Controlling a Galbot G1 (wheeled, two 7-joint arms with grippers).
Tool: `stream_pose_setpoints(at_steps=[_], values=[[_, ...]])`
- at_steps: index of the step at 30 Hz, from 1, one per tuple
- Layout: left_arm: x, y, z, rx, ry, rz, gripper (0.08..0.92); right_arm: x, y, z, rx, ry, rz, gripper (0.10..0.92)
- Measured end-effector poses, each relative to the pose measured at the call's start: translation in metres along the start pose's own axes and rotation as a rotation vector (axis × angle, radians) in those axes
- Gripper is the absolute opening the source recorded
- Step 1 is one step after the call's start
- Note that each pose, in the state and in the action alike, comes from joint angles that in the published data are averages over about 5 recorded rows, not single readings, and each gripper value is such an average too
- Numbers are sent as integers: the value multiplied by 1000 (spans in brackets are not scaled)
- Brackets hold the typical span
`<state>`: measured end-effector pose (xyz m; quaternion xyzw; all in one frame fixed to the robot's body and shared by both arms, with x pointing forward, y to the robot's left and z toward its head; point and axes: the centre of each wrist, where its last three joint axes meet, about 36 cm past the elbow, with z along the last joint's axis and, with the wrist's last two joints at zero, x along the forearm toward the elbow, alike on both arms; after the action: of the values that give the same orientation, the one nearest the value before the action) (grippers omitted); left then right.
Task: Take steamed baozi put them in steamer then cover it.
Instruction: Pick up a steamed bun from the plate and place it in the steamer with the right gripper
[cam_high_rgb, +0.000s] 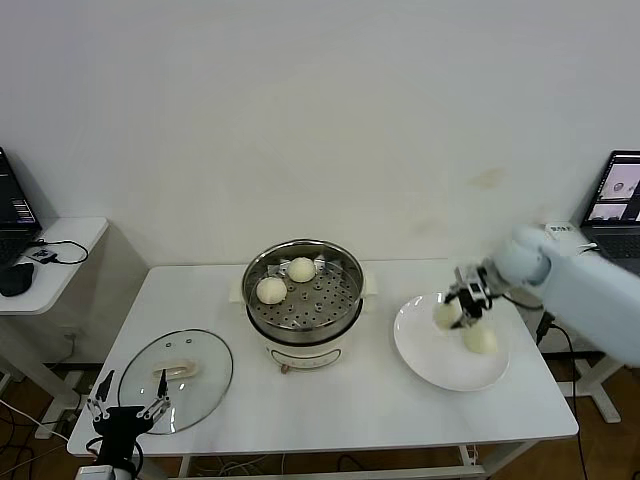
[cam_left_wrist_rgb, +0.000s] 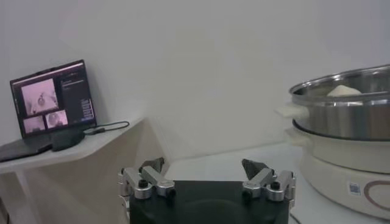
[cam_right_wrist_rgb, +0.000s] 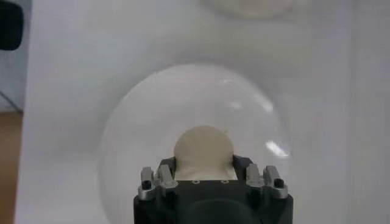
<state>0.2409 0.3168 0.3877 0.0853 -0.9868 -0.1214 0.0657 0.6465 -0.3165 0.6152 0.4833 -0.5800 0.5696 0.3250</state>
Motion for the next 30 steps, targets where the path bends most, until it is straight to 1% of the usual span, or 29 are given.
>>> stream_pose_setpoints(at_steps=[6,11,16,21,30], values=[[-1,4,-2,0,-5,-6,823,40,-43,-50,65,-43,74,602],[-2,7,-1,-4,-5,-13,823,45,-62,-98,138,-75,91,604],[-1,10,-2,-6,-5,-22,823,28,-69,-150,228,-112,69,604],[0,12,-5,-4,-10,-33,823,1,-67,-194,337,-140,23,606],[1,13,-7,4,-14,-47,823,-43,-54,-252,572,-162,-41,611]])
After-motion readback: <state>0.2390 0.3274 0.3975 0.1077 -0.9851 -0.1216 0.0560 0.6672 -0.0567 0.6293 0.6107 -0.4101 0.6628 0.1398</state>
